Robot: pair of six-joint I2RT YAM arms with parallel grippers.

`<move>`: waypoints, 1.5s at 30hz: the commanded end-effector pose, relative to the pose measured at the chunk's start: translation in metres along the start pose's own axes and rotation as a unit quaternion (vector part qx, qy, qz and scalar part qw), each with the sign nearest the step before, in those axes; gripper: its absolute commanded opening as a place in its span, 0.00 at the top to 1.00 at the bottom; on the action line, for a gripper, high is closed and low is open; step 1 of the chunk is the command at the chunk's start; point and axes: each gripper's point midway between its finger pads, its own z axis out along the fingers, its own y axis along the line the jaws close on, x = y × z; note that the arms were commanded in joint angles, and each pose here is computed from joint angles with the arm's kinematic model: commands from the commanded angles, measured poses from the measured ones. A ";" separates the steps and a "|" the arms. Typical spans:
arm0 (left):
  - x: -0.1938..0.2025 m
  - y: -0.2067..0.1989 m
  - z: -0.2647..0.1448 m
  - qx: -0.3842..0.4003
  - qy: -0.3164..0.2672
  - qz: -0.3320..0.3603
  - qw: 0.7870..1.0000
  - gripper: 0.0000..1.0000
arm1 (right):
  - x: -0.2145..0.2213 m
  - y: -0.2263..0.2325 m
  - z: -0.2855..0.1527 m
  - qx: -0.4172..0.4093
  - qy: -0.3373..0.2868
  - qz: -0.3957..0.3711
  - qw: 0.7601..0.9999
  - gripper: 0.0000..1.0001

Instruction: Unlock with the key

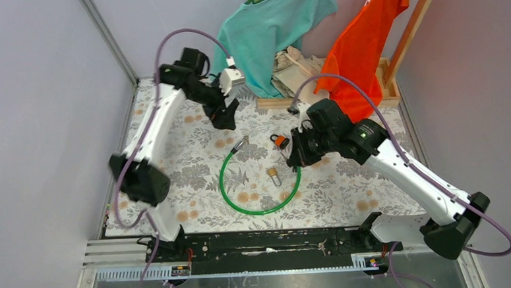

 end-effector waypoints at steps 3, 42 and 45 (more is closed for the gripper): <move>0.007 0.022 0.096 0.085 -0.008 -0.134 0.987 0.00 | 0.027 -0.031 -0.028 0.094 -0.019 0.060 0.994 1.00; 0.029 0.045 0.271 -0.023 -0.006 -0.220 0.975 0.33 | 0.035 -0.064 -0.027 0.152 -0.086 0.083 0.981 1.00; 0.015 0.049 0.271 -0.020 -0.023 -0.232 0.972 0.31 | 0.035 -0.065 -0.026 0.154 -0.085 0.082 0.981 1.00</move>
